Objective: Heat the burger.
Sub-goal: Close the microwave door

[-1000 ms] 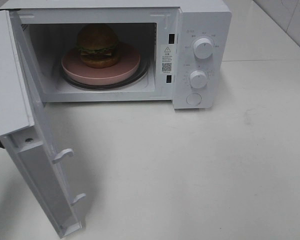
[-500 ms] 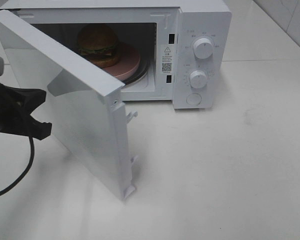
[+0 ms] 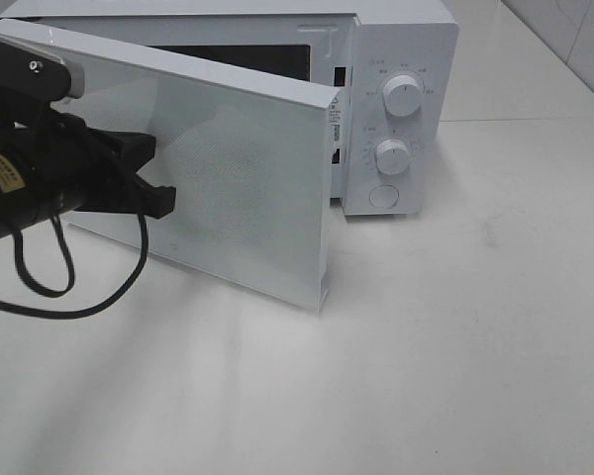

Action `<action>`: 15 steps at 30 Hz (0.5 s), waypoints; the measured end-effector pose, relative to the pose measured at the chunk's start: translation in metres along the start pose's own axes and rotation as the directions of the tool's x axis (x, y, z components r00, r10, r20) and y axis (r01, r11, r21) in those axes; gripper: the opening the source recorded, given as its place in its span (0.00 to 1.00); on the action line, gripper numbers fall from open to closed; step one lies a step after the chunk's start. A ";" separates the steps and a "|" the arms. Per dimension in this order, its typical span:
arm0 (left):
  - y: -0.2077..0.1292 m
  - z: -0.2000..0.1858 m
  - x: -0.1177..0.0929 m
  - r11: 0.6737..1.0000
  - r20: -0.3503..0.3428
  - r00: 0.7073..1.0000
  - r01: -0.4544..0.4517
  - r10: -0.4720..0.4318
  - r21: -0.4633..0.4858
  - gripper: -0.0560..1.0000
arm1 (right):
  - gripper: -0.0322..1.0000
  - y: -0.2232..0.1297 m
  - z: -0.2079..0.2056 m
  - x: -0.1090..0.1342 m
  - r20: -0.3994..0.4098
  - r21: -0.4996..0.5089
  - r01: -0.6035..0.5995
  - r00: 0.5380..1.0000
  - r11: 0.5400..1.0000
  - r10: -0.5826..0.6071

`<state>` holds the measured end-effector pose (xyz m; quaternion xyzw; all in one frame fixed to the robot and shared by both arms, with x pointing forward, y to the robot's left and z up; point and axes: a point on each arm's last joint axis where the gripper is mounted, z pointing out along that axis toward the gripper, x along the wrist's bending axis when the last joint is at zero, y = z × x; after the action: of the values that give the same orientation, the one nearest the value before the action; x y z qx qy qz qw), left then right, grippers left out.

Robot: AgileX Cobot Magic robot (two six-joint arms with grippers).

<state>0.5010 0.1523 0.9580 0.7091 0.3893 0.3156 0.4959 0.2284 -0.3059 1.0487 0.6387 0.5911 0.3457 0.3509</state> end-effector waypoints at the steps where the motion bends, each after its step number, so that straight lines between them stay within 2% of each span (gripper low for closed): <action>1: 0.004 0.007 -0.003 1.000 0.000 1.000 0.015 -0.015 -0.011 0.05 | 0.74 0.000 0.000 0.000 0.000 0.000 0.000 1.000 1.000 0.000; 15: 0.023 0.059 -0.030 0.995 0.023 0.996 0.082 -0.080 -0.058 0.05 | 0.74 0.000 0.000 0.000 0.000 0.000 0.000 1.000 1.000 0.000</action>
<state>0.5410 0.0945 0.9599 0.6812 0.4032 0.2991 0.5329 0.2284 -0.3059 1.0487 0.6387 0.5911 0.3457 0.3509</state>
